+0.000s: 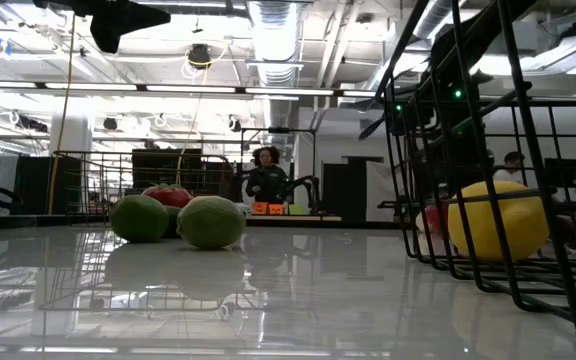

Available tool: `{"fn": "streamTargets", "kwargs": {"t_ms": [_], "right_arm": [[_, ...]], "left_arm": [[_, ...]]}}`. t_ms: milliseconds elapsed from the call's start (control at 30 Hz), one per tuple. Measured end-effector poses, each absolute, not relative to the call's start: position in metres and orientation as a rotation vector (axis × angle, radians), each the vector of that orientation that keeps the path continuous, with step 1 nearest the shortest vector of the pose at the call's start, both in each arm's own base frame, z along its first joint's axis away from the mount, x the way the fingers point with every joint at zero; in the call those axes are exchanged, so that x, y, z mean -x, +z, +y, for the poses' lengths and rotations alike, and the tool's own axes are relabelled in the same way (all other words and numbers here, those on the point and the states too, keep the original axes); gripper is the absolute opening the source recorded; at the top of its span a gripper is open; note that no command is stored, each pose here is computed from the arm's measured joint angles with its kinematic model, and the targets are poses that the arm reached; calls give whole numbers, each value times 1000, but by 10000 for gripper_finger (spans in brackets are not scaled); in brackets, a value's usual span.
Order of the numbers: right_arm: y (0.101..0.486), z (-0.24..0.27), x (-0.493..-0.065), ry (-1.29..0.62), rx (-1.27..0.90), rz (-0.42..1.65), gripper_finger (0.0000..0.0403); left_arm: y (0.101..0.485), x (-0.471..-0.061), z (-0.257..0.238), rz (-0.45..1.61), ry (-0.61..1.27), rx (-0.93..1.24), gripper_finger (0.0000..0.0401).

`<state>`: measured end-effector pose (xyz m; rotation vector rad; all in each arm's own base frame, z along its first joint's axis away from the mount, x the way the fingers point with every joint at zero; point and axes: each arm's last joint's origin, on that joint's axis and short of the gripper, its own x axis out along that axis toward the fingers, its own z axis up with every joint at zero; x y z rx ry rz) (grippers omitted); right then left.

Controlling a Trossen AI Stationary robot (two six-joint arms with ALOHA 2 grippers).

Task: Sort produce into baskets
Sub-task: Put the right tomato into the bottom wire basket

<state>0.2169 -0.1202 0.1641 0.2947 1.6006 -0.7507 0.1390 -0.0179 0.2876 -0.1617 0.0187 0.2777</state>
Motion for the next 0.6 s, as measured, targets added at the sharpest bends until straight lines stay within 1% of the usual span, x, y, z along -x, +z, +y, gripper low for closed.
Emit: {"fn": "streamTargets", "kwargs": {"t_ms": [200,300,400,600], "right_arm": [[161,-120,-222,-725,-287,1582,332],[167,-115,-221,-703,-287,1576,324],[175,-110,-220,-705,-290,1537,331],[192,-100,-220,-695,-278,1439,372]], "left_arm": [[288,-139,-18,19,278,162,223],[288,-139,-18,19,271,163,223],[288,-139,-18,19,273,160,223],[288,-139,-18,16,277,162,223]]}}
